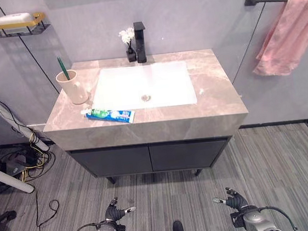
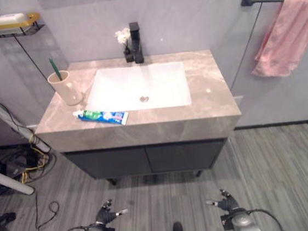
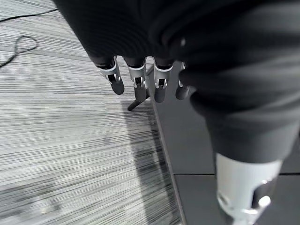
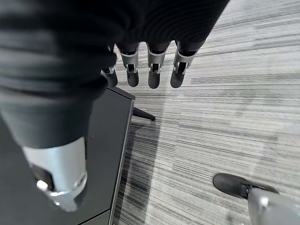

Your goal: Put brush and paste in cup on sink, flatten towel.

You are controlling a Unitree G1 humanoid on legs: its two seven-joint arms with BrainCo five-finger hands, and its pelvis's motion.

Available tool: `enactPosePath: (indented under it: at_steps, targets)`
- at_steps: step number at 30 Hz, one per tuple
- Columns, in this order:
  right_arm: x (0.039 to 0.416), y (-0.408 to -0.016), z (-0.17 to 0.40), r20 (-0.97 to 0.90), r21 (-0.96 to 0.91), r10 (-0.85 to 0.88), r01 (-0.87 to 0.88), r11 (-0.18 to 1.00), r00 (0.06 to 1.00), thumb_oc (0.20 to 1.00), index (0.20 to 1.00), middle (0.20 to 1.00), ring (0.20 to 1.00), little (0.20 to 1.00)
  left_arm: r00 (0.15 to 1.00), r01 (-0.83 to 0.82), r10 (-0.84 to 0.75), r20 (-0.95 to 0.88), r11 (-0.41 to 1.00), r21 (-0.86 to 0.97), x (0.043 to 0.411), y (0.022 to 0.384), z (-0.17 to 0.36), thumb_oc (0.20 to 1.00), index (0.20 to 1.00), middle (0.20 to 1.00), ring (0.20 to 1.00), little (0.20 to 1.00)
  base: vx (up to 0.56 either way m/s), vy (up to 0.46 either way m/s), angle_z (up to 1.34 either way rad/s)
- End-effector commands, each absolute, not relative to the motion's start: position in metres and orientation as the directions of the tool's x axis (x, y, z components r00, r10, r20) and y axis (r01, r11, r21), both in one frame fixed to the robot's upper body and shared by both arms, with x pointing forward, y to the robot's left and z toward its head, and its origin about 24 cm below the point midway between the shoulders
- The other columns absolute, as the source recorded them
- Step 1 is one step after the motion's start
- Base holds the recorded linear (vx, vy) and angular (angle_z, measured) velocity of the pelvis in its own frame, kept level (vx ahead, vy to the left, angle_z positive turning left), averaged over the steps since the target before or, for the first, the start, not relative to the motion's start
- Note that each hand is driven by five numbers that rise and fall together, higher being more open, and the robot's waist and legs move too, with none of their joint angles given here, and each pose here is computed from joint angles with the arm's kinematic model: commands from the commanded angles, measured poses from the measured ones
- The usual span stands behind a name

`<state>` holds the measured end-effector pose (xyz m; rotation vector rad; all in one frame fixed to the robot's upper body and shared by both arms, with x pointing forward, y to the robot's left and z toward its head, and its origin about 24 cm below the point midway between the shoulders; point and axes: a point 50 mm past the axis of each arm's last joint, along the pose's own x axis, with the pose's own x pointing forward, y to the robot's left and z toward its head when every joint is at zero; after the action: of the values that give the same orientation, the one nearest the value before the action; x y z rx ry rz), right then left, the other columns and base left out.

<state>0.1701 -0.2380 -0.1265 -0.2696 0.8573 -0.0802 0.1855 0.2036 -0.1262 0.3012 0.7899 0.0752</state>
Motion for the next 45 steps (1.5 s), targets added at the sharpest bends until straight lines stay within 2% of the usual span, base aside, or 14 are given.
enactPosePath:
  at_steps: [1, 9, 14, 22, 25, 31, 34, 37, 39, 41, 45]
  targets:
    - [0.189, -0.237, -0.116, -0.68, -0.324, -0.174, -0.079, 0.943, 0.712, 1.0, 1.0, 1.0, 1.0, 1.0, 0.787, 0.043, 0.169, -0.594, 0.944, 0.326, 0.218, 0.209, -0.105, 1.0, 1.0, 1.0, 1.0, 1.0, 0.37, -0.138, 0.08]
    - [0.184, -0.235, -0.117, -0.679, -0.341, -0.15, -0.128, 0.931, 0.719, 1.0, 1.0, 1.0, 1.0, 1.0, 0.788, 0.078, 0.18, -0.589, 0.919, 0.386, 0.212, 0.214, -0.106, 1.0, 1.0, 1.0, 1.0, 1.0, 0.31, 0.075, 0.13]
    - [0.197, -0.23, -0.109, -0.647, -0.394, -0.094, -0.226, 0.891, 0.757, 1.0, 1.0, 1.0, 1.0, 1.0, 0.767, 0.124, 0.191, -0.613, 0.892, 0.434, 0.193, 0.23, -0.112, 1.0, 1.0, 1.0, 1.0, 1.0, 0.29, 0.175, -0.72]
    - [0.222, -0.219, -0.094, -0.587, -0.412, -0.035, -0.262, 0.873, 0.809, 1.0, 1.0, 1.0, 1.0, 1.0, 0.752, 0.167, 0.197, -0.63, 0.867, 0.47, 0.169, 0.249, -0.114, 1.0, 1.0, 1.0, 1.0, 1.0, 0.1, 0.158, -0.38]
    - [0.233, -0.221, -0.085, -0.55, -0.444, -0.029, -0.262, 0.857, 0.834, 1.0, 1.0, 1.0, 1.0, 1.0, 0.787, 0.189, 0.172, -0.592, 0.847, 0.497, 0.173, 0.25, -0.107, 1.0, 1.0, 1.0, 1.0, 1.0, 0.09, -0.079, 0.02]
    - [0.225, -0.241, -0.086, -0.563, -0.483, -0.074, -0.255, 0.837, 0.823, 1.0, 1.0, 1.0, 1.0, 1.0, 0.828, 0.216, 0.132, -0.545, 0.822, 0.527, 0.166, 0.257, -0.095, 1.0, 1.0, 1.0, 1.0, 1.0, 0.01, -0.17, 0.64]
    - [0.206, -0.27, -0.091, -0.582, -0.521, -0.181, -0.193, 0.832, 0.793, 1.0, 1.0, 1.0, 1.0, 1.0, 0.884, 0.332, 0.002, -0.467, 0.702, 0.63, 0.168, 0.261, -0.073, 1.0, 1.0, 1.0, 1.0, 1.0, -0.09, -0.271, 0.72]
    - [0.196, -0.284, -0.093, -0.588, -0.544, -0.246, -0.152, 0.825, 0.771, 1.0, 1.0, 1.0, 1.0, 1.0, 0.904, 0.341, -0.023, -0.427, 0.64, 0.689, 0.17, 0.266, -0.063, 1.0, 1.0, 1.0, 1.0, 1.0, -0.06, -0.081, 0.76]
    - [0.185, -0.295, -0.096, -0.598, -0.534, -0.308, -0.082, 0.841, 0.74, 1.0, 1.0, 1.0, 1.0, 1.0, 0.957, 0.24, -0.026, -0.289, 0.631, 0.738, 0.175, 0.275, -0.034, 1.0, 1.0, 1.0, 1.0, 1.0, -0.1, -0.038, 0.56]
    - [0.18, -0.297, -0.098, -0.609, -0.528, -0.323, -0.067, 0.846, 0.725, 1.0, 1.0, 1.0, 1.0, 1.0, 0.967, 0.217, -0.032, -0.254, 0.625, 0.75, 0.175, 0.278, -0.024, 1.0, 1.0, 1.0, 1.0, 1.0, -0.05, 0.022, 0.18]
    - [0.158, -0.298, -0.109, -0.646, -0.509, -0.354, -0.037, 0.86, 0.676, 1.0, 1.0, 1.0, 1.0, 1.0, 0.997, 0.075, -0.056, -0.052, 0.595, 0.801, 0.185, 0.291, 0.027, 1.0, 1.0, 1.0, 1.0, 1.0, 0.03, 0.024, -0.03]
